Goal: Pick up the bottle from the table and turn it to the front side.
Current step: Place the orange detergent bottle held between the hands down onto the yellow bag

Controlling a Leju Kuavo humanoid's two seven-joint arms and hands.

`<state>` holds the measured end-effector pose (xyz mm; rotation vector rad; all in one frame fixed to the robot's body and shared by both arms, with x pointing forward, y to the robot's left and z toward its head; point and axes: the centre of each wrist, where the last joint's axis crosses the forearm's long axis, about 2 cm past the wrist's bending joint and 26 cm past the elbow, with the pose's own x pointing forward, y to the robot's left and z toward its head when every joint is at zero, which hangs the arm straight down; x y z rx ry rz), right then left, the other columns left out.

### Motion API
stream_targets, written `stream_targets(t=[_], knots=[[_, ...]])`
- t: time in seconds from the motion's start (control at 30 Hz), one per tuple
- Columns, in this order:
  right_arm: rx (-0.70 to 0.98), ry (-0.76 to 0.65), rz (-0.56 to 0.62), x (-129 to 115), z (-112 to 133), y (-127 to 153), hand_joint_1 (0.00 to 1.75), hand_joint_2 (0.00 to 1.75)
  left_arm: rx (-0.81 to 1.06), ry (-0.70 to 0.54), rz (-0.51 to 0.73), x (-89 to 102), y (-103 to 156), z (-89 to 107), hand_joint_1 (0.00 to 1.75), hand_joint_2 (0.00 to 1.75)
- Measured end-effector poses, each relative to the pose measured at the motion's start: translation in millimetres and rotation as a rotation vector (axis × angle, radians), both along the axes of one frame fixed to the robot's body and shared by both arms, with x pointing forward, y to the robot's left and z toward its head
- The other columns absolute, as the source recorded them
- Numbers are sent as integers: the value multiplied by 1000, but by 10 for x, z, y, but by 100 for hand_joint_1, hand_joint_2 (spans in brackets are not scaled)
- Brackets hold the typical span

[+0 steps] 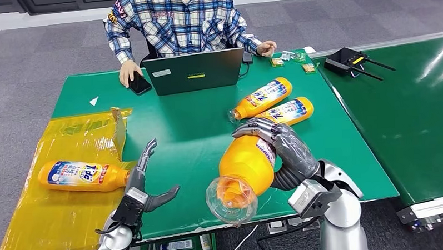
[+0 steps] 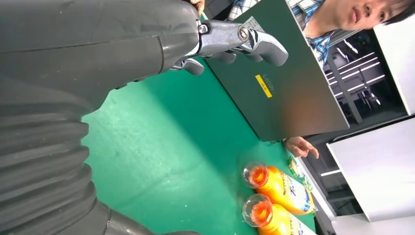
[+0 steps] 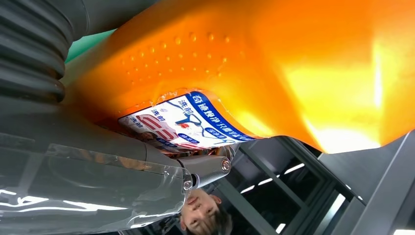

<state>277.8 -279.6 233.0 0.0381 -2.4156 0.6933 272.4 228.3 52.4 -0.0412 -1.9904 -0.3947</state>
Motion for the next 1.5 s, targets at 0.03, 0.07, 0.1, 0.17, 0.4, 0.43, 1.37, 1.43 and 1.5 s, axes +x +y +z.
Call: stream_targets(t=[0.03, 0.07, 0.1, 0.17, 0.4, 0.43, 1.37, 1.43, 1.5], knots=[[-1, 2, 0, -1, -5, 1, 175, 175, -5, -3, 0, 1, -2, 10, 0, 175], [-2, 6, -1, -2, -15, 4, 175, 175, -14, -7, -1, -2, -5, 23, 0, 175], [-5, 14, -1, 0, -31, 8, 175, 175, -33, -15, 0, -5, -10, 51, 0, 175], [-9, 38, 0, 13, -84, 18, 175, 175, -102, -46, -5, -3, -31, 160, 0, 175], [19, 120, -2, 91, -289, -12, 175, 175, -577, -179, -319, 31, -131, 739, 0, 175], [26, 130, 0, 99, -316, -12, 175, 175, -624, -201, -355, 34, -127, 791, 0, 175], [69, 217, 16, 200, -546, -25, 175, 175, -706, -101, -469, -72, -216, 515, 0, 175], [71, 215, 10, 205, -541, -42, 175, 175, -708, -70, -498, -67, -283, 465, 0, 175], [74, 212, 7, 212, -534, -53, 175, 175, -712, -45, -535, -63, -367, 434, 0, 175]])
